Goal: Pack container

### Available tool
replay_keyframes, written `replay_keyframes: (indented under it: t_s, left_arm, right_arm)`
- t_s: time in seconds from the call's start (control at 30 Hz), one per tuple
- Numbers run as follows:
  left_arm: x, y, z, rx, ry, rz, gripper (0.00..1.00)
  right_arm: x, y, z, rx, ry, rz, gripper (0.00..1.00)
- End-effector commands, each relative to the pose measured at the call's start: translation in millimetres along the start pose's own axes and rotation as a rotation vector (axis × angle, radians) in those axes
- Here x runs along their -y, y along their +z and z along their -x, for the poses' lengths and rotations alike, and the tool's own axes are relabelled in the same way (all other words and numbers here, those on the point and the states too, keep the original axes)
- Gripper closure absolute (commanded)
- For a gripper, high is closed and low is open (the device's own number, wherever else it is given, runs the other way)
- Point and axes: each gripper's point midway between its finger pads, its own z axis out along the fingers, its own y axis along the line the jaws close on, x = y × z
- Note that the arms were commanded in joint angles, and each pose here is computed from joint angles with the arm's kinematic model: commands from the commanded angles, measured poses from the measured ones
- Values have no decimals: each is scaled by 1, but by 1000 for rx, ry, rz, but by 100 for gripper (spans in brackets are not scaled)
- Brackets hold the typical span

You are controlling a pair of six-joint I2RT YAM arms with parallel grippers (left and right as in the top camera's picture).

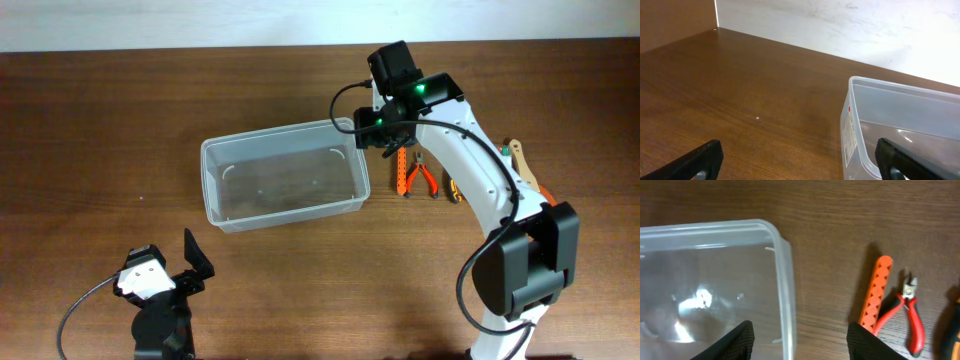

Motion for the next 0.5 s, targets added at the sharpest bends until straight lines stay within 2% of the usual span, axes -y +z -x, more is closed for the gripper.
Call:
replay_keyframes:
  t_s: [0.0, 0.33, 0.47]
  left_arm:
    - [0, 0, -2, -2, 10, 0, 1]
    - [0, 0, -2, -2, 10, 1, 1]
    - [0, 0, -2, -2, 10, 1, 1]
  right_arm:
    - [-8, 17, -8, -53, -35, 42, 49]
    - [-2, 63, -33, -190, -15, 33, 63]
    - [-1, 63, -34, -195, -15, 30, 74]
